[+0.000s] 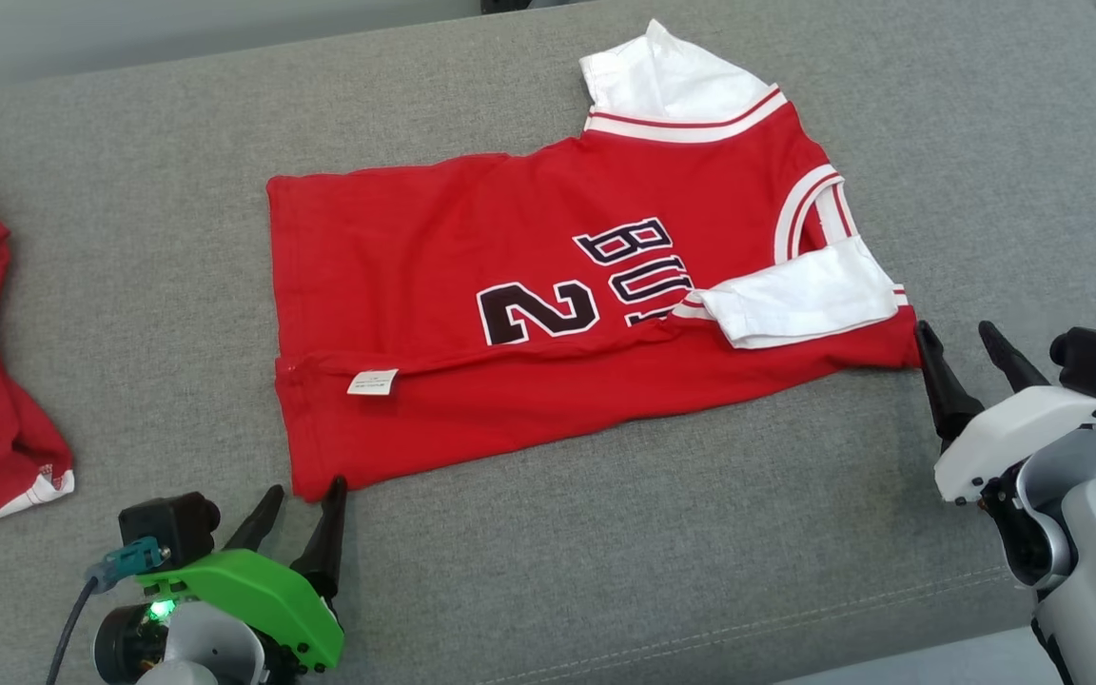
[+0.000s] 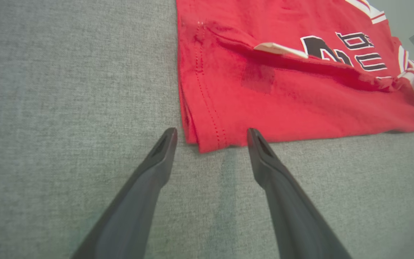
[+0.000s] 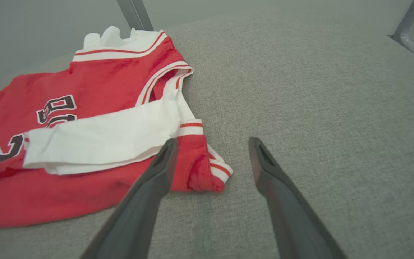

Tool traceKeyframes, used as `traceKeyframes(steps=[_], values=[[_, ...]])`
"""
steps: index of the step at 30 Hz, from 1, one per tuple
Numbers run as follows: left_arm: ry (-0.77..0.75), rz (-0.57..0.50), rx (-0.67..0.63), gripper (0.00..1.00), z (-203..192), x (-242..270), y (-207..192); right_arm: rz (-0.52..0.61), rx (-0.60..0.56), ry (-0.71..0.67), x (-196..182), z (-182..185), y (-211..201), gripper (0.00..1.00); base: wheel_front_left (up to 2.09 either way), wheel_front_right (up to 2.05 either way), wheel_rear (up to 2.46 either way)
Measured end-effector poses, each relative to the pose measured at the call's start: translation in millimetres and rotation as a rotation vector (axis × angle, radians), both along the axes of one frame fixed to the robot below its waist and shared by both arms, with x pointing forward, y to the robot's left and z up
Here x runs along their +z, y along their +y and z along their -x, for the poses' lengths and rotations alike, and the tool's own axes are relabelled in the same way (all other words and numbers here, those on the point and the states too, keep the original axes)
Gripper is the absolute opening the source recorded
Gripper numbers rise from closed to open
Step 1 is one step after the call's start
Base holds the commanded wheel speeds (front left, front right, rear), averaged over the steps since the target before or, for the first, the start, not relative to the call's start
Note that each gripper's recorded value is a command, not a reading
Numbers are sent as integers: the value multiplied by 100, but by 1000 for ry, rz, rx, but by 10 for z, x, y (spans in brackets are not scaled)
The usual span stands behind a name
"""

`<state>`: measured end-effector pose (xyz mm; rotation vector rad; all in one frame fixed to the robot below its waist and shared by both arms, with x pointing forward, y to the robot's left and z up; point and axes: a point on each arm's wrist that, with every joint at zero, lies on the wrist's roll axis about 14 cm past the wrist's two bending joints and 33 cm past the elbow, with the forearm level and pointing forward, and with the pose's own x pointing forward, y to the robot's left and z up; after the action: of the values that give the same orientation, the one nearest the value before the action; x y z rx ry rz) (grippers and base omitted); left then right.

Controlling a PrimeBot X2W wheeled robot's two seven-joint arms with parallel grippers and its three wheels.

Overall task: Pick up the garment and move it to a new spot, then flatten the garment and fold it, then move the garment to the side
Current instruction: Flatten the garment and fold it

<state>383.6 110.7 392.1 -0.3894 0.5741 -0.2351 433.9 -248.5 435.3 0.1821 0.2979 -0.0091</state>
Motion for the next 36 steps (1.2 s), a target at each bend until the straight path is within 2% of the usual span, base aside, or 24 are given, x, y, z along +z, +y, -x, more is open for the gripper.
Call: traceKeyframes(steps=[11,18,19,20,21,22,29,36], values=[[54,25,3,100,-120,-123,-55,1,25,156,-343,65,111,100,0,0,0],[74,22,-17,100,-186,-174,-69,-15,60,195,-448,-17,240,100,0,0,0],[74,22,-17,91,-186,-174,-69,-15,60,195,-448,-17,240,100,0,0,0],[79,23,-25,35,-182,-182,-80,-17,67,203,-464,-17,259,49,0,0,0],[80,28,-28,0,-182,-181,-91,-22,71,205,-469,-22,274,22,0,0,0],[82,37,-35,0,-177,-179,-110,-29,72,206,-471,-27,283,1,0,0,0],[89,70,-70,0,-106,-112,-172,-83,81,211,-371,-18,286,0,0,0,0],[-2,66,-89,0,-217,254,-81,-102,118,170,32,-99,164,0,0,0,0]])
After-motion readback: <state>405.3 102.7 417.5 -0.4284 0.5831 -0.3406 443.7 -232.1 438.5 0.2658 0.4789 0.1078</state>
